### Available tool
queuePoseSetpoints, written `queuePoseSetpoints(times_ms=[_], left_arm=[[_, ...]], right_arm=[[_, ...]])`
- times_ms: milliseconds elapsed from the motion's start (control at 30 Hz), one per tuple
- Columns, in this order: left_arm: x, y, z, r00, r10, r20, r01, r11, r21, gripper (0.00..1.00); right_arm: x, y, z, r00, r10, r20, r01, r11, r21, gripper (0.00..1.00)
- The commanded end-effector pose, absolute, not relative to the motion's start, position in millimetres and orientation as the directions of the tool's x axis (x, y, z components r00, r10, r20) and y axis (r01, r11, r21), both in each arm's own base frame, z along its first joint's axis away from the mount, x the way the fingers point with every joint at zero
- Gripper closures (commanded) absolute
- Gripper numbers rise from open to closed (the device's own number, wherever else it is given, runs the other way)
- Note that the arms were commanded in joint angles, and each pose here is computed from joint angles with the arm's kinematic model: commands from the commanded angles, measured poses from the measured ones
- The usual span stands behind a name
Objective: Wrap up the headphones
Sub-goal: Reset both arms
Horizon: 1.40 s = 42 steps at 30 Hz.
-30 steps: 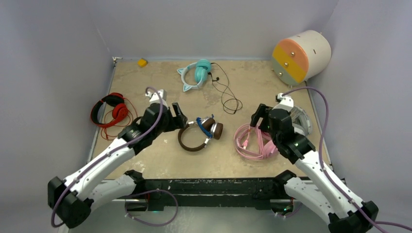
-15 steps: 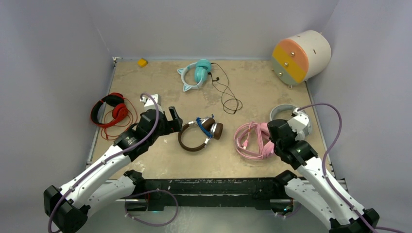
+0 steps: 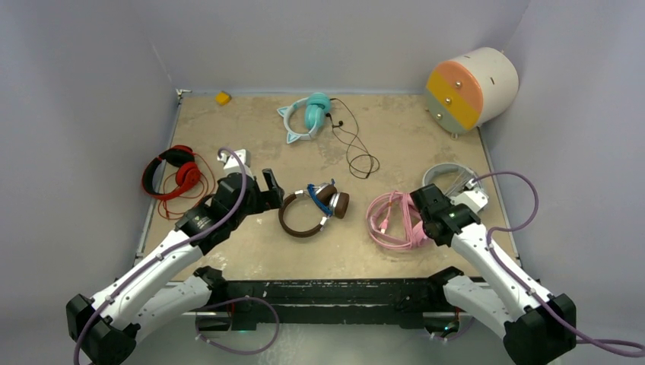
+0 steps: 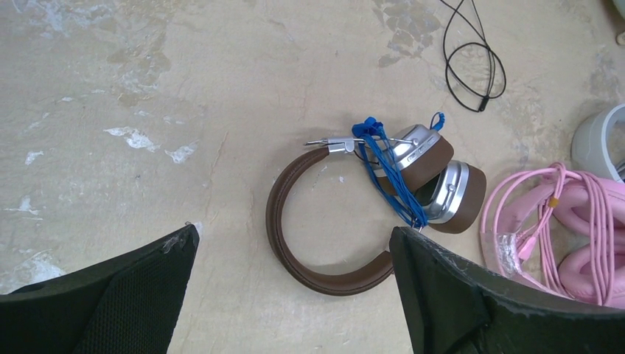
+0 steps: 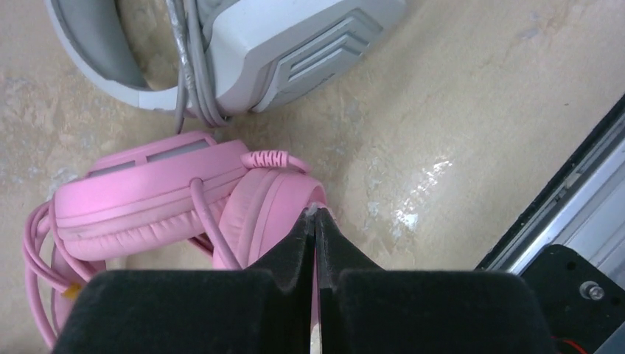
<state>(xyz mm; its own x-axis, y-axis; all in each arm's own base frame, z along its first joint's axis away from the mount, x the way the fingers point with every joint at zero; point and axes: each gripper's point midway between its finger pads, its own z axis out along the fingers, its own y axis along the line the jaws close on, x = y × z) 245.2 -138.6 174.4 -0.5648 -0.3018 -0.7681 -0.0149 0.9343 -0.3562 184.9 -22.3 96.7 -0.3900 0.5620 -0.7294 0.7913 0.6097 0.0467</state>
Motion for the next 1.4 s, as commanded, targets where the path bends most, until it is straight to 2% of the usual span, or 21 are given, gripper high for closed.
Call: queuePoseSetpoints(times_ms=[0,33,133,233,267,367,467,533,600,633,700,833,933,1000,1100,1133,1200,1367], left_arm=[[247,-136,192,-0.521,-0.322,-0.791,-0.005,0.927,-0.374,0.00],[247,-136,191,-0.520,-0.322,-0.791,-0.007,0.928,-0.373,0.00],[248,-136,188,-0.522,-0.326,-0.788,-0.017,0.928,-0.372,0.00],[251,-138,184,-0.526,-0.338,-0.780,-0.029,0.924,-0.380,0.00],[252,-139,183,-0.524,-0.341,-0.780,-0.033,0.924,-0.382,0.00],[256,-135,184,-0.493,-0.339,-0.801,-0.036,0.928,-0.371,0.00],[260,-128,190,-0.451,-0.329,-0.830,-0.039,0.936,-0.350,0.00],[262,-126,196,-0.428,-0.302,-0.852,-0.017,0.945,-0.327,0.00],[264,-128,206,-0.384,-0.250,-0.889,0.051,0.956,-0.290,0.00],[266,-126,210,-0.359,-0.249,-0.900,0.054,0.957,-0.286,0.00],[270,-120,215,-0.288,-0.239,-0.927,0.056,0.963,-0.265,0.00],[283,-98,217,-0.133,-0.199,-0.971,-0.012,0.980,-0.199,0.00],[292,-73,210,-0.072,-0.098,-0.993,-0.130,0.988,-0.089,0.00],[298,-64,209,-0.067,-0.047,-0.997,-0.172,0.984,-0.035,0.00],[311,-53,206,-0.049,-0.063,-0.997,-0.184,0.982,-0.053,0.00],[317,-47,201,-0.046,-0.084,-0.995,-0.187,0.980,-0.074,0.00],[329,-23,186,-0.055,-0.134,-0.989,-0.234,0.965,-0.118,0.00],[346,13,145,-0.110,-0.135,-0.985,-0.315,0.945,-0.094,0.00]], right_arm=[[214,16,92,-0.419,0.621,-0.662,0.702,0.684,0.198,1.00],[226,30,94,-0.463,0.595,-0.657,0.628,0.743,0.231,1.00],[239,74,103,-0.557,0.590,-0.584,0.483,0.802,0.350,1.00],[258,109,126,-0.614,0.483,-0.625,0.250,0.870,0.426,1.00],[260,111,131,-0.612,0.459,-0.644,0.217,0.881,0.421,1.00],[263,79,139,-0.529,0.451,-0.719,0.308,0.891,0.333,1.00],[272,44,149,-0.384,0.419,-0.823,0.394,0.880,0.264,0.88],[283,38,151,-0.347,0.358,-0.867,0.380,0.899,0.219,0.76],[296,47,152,-0.362,0.245,-0.899,0.282,0.948,0.145,0.55],[302,50,150,-0.378,0.181,-0.908,0.235,0.967,0.095,0.52],[311,53,148,-0.387,0.142,-0.911,0.215,0.975,0.060,0.55],[325,74,140,-0.329,0.242,-0.913,0.039,0.969,0.242,0.43],[338,82,149,-0.247,0.221,-0.944,-0.060,0.968,0.243,0.33],[353,80,144,-0.271,0.172,-0.947,-0.042,0.981,0.191,0.23],[375,72,117,-0.341,0.114,-0.933,-0.012,0.992,0.126,0.17],[377,72,110,-0.393,0.118,-0.912,-0.026,0.990,0.139,0.16],[384,73,111,-0.381,0.086,-0.920,-0.096,0.987,0.132,0.14],[398,80,108,-0.422,0.077,-0.903,-0.215,0.959,0.183,0.01]])
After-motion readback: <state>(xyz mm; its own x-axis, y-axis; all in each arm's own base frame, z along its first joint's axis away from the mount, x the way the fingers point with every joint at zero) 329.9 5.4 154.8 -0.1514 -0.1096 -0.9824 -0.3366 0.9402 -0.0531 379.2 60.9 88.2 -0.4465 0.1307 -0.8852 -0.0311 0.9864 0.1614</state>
